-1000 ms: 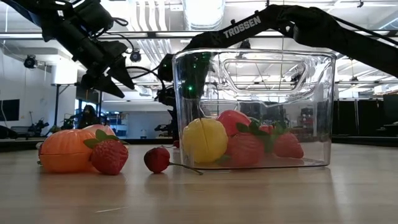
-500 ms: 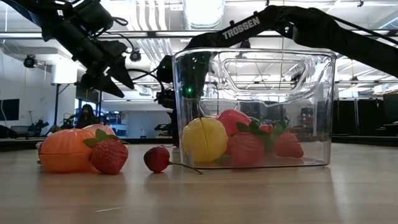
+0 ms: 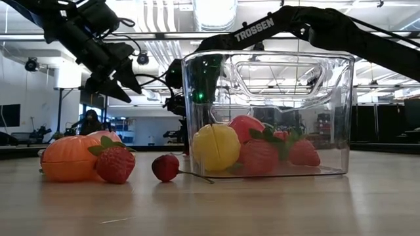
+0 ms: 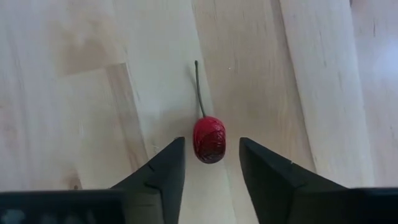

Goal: Pick and placing Produce into tupperware
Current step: Put the red cherry into the transparent bin

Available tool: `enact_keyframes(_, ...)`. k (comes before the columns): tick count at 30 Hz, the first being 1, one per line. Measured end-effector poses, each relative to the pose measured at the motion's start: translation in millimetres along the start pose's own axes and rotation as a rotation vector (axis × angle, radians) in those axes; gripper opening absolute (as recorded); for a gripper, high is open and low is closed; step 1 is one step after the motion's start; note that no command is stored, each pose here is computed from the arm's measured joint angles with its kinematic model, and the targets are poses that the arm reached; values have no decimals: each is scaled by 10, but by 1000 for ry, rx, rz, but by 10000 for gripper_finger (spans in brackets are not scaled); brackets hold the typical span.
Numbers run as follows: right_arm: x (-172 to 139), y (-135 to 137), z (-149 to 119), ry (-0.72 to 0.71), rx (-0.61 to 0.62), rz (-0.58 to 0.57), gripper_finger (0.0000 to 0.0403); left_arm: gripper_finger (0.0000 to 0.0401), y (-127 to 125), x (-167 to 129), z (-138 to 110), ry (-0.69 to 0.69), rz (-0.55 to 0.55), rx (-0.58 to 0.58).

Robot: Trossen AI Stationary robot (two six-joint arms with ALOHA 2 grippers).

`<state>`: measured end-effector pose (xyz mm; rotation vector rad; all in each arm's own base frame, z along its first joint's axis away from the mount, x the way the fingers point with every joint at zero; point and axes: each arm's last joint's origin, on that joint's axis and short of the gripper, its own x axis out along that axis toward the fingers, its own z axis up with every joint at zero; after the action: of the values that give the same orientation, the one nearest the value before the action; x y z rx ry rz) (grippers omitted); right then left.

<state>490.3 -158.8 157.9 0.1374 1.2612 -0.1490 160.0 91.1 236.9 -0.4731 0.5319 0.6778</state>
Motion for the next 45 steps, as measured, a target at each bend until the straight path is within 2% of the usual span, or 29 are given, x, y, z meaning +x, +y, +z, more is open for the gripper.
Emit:
enact_keyframes(12, 1, -8, 10, -9, 0, -24, 77, 278, 0, 1, -1, 0, 0, 0)
enact_keyframes(16, 0, -17, 12, -4, 2, -88, 67, 278, 0, 1, -1, 0, 0, 0)
enact_keyframes(22, -73, -13, 24, -20, 83, -87, 64, 278, 1, 1, -2, 1, 0, 0)
enact_keyframes(29, -482, 0, 157, -104, 148, -72, 63, 278, 1, 1, -3, 1, 0, 0)
enact_keyframes(34, -923, 67, 155, -170, 206, 79, 63, 278, 2, 2, -3, 2, 1, 0)
enact_keyframes(37, -1193, 130, 125, -192, 202, 103, 63, 278, 2, 4, -6, 4, 1, -1)
enact_keyframes(40, -1350, 162, 28, -133, 245, 94, 63, 278, 2, 4, -4, 3, 1, 0)
enact_keyframes(45, -1410, 235, -141, 30, 310, 84, 63, 278, 4, 12, -11, -3, -1, -1)
